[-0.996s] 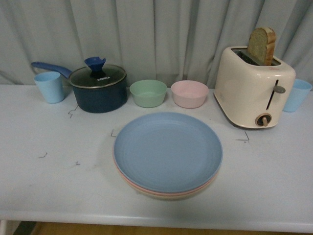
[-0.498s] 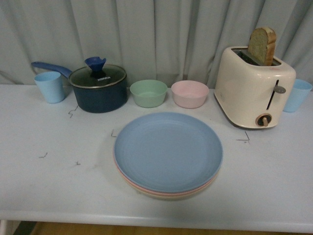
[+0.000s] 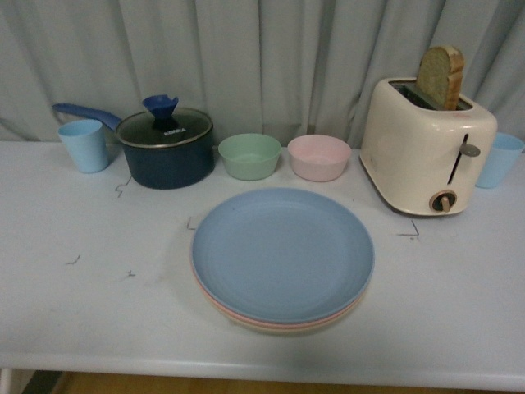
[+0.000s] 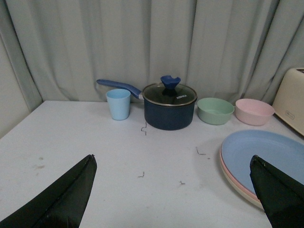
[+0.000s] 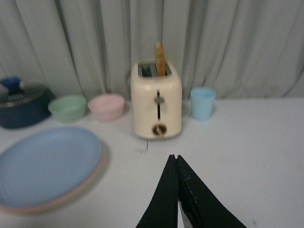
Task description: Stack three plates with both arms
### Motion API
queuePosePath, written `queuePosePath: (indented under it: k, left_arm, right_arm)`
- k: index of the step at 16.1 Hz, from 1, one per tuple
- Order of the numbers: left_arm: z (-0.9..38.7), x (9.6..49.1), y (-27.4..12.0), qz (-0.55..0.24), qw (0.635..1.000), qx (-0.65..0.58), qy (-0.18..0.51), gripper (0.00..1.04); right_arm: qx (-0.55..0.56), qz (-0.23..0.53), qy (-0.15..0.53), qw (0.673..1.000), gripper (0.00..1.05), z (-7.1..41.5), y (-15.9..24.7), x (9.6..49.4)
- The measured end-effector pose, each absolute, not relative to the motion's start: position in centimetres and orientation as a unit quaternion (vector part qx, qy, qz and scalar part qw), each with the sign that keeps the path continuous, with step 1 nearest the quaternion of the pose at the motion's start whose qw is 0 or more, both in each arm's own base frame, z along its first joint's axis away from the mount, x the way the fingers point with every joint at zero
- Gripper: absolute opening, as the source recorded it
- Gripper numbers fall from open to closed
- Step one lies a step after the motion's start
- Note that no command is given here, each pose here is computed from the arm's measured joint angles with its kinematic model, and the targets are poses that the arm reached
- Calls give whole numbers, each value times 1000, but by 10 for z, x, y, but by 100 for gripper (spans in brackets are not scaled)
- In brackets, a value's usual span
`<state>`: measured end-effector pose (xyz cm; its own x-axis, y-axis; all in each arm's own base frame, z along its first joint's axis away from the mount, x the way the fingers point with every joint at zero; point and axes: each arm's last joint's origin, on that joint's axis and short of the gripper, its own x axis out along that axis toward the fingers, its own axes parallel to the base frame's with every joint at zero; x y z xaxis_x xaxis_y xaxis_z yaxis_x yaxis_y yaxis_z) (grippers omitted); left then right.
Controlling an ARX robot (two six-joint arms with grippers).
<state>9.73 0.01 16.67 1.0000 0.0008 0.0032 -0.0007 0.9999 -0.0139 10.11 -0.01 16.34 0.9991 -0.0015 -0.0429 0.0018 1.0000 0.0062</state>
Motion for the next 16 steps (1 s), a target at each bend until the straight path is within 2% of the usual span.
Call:
queuePosePath:
  k: [1, 4, 5, 6, 7, 10, 13, 16]
  left_arm:
    - [167, 97, 0, 0, 1000, -7, -1, 98]
    - [167, 97, 0, 0, 1000, -7, -2, 98]
    - [167, 97, 0, 0, 1000, -7, -2, 98]
    - [167, 97, 0, 0, 1000, -7, -2, 98]
    - [167, 97, 0, 0, 1000, -7, -2, 98]
    - [167, 97, 0, 0, 1000, -7, -2, 98]
    - [167, 97, 0, 0, 1000, -7, -2, 98]
    - [167, 97, 0, 0, 1000, -7, -2, 98]
  right_arm:
    - [3, -1, -12, 1000, 2, 169, 0, 97]
    - [3, -1, -3, 1000, 2, 167, 0, 97]
    - [3, -1, -3, 1000, 11, 167, 0, 97]
    - [3, -1, -3, 1000, 34, 167, 0, 97]
    - [3, -1, -3, 1000, 43, 167, 0, 97]
    - [3, -1, -3, 1000, 60, 167, 0, 97]
    - [3, -1, -3, 1000, 83, 167, 0, 97]
    - [3, -1, -3, 1000, 100, 167, 0, 97]
